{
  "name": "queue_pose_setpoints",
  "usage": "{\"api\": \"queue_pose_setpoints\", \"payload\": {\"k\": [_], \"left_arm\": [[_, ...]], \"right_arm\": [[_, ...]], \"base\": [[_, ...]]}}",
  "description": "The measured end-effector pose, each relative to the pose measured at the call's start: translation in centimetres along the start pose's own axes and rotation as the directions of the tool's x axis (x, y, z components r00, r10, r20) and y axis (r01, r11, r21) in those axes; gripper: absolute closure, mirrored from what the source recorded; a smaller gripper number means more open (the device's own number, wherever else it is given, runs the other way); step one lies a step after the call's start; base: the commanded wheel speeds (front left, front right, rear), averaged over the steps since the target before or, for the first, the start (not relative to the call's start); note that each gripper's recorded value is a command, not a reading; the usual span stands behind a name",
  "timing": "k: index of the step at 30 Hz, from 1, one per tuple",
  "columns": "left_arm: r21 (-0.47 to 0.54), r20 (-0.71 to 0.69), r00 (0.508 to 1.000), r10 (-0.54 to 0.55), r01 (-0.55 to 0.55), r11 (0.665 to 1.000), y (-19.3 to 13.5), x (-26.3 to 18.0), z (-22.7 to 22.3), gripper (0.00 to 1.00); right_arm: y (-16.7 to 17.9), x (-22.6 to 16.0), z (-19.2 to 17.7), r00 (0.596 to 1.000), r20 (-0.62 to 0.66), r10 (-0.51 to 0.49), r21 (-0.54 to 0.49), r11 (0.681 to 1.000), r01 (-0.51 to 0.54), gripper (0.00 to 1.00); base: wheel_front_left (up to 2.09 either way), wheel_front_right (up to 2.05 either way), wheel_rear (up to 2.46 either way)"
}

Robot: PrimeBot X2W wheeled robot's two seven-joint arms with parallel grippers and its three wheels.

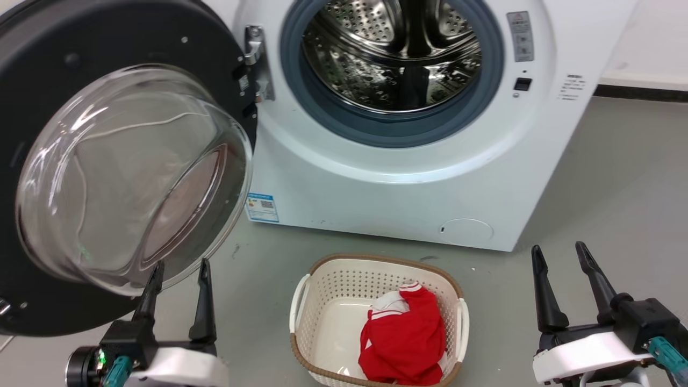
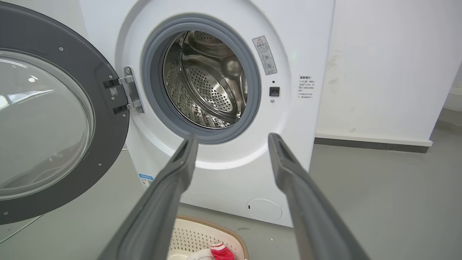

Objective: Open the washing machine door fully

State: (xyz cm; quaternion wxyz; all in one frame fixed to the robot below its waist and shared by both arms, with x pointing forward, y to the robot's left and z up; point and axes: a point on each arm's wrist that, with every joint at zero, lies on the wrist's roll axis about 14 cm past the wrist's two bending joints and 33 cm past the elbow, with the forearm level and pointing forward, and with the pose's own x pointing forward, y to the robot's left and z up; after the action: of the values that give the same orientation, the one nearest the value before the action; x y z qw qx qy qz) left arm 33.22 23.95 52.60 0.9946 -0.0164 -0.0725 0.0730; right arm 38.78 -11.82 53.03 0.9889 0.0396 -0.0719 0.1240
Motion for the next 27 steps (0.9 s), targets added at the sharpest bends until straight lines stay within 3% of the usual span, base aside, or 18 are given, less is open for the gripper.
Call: {"api": "queue_pose_setpoints", "payload": {"k": [10, 27], "left_arm": [[0.002, 0.094, 0.984, -0.153, 0.154, 0.988, -5.2, 3.1, 2.6, 0.00], [0.021, 0.064, 0.982, -0.175, 0.174, 0.984, -5.9, 3.3, 1.6, 0.00]], "right_arm": [[-3.1, -1.9, 1.8, 0.995, 0.023, -0.096, -0.052, 0.994, 0.097, 0.00], [-4.1, -3.4, 0.4, 0.990, -0.031, -0.136, -0.040, 0.990, 0.135, 0.00]], "base": [[0.00, 0.00, 0.00], [0.00, 0.00, 0.00]]}}
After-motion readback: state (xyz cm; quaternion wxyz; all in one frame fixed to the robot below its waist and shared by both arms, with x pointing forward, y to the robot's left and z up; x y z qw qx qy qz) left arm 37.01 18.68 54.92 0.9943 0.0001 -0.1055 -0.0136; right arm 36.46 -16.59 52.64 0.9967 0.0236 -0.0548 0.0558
